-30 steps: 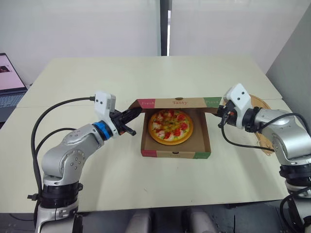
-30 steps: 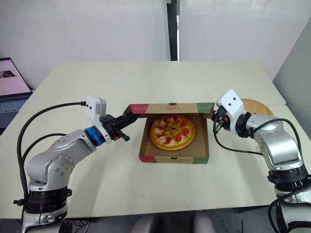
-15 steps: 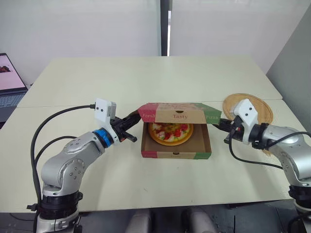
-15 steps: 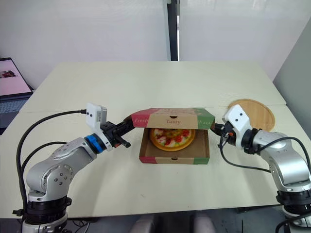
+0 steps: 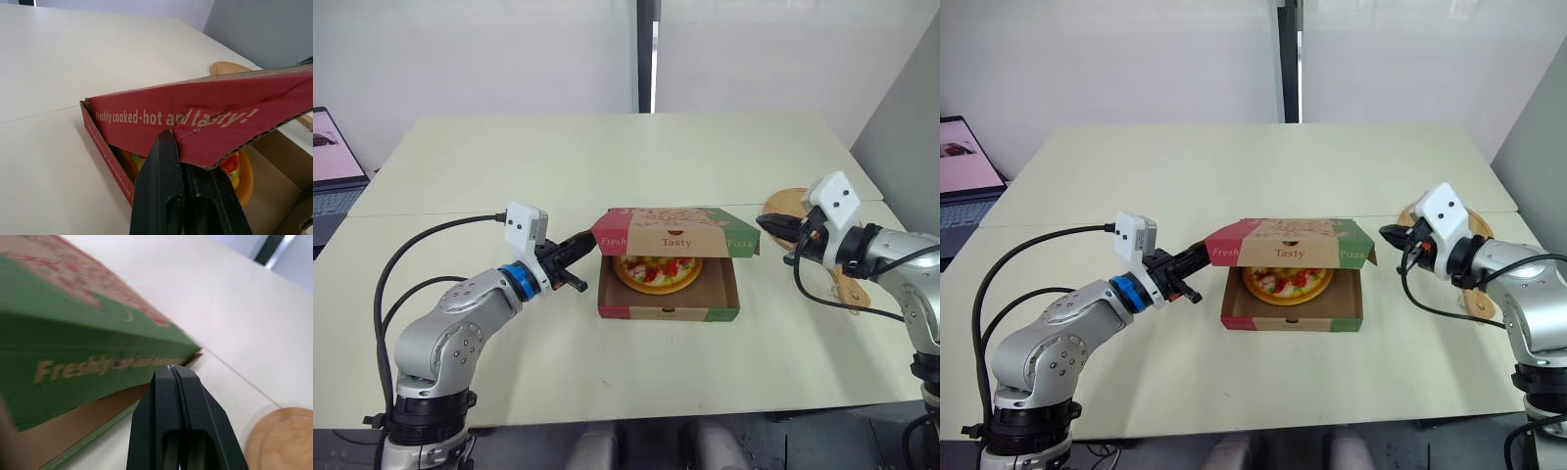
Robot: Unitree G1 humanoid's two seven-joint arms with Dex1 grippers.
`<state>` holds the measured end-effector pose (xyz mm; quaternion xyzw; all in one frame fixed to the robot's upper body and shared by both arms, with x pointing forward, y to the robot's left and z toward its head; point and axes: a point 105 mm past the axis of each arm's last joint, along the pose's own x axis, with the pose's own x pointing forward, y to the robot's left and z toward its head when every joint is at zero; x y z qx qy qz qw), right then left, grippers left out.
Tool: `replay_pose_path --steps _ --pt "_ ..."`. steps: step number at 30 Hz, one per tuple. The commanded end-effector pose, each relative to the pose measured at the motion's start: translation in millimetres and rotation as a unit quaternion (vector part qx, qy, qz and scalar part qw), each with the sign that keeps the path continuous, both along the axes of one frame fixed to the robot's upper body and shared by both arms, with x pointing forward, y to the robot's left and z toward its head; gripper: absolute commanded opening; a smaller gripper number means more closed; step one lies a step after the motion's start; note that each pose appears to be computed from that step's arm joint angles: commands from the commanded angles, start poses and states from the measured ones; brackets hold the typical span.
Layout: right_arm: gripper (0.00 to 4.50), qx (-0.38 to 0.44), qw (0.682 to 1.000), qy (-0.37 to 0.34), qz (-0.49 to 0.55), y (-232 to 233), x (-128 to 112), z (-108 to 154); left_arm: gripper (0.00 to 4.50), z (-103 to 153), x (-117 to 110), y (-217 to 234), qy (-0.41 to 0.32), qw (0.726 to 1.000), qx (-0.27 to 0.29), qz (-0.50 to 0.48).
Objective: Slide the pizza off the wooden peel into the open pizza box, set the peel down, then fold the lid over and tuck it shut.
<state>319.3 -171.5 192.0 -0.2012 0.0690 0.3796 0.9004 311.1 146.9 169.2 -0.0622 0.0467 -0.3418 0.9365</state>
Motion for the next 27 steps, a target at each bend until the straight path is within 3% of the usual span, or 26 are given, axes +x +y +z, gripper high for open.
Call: replay_pose_path --steps 1,7,17,20,27 --pt "0.03 0.000 0.999 -0.024 0.027 12.1 -7.0 12.3 0.00 -1.8 -3.0 -1.6 -0.002 1.000 0.013 -0.012" --pt "0.03 0.005 0.999 -0.037 0.008 3.2 -2.9 22.6 0.00 -7.1 -6.0 -5.1 0.000 1.000 0.020 -0.022" --pt "0.03 0.010 0.999 -0.013 0.046 22.2 -11.1 9.9 0.00 -2.2 -12.8 0.8 -0.015 0.998 0.026 -0.061" --pt "0.00 0.010 0.999 -0.013 0.050 23.5 -10.4 9.3 0.59 -1.5 -14.4 3.8 -0.021 0.996 0.041 -0.074" --pt "0.00 0.009 0.998 -0.016 0.052 24.2 -8.0 10.4 2.81 0.2 -21.7 12.3 -0.027 0.991 0.073 -0.106"
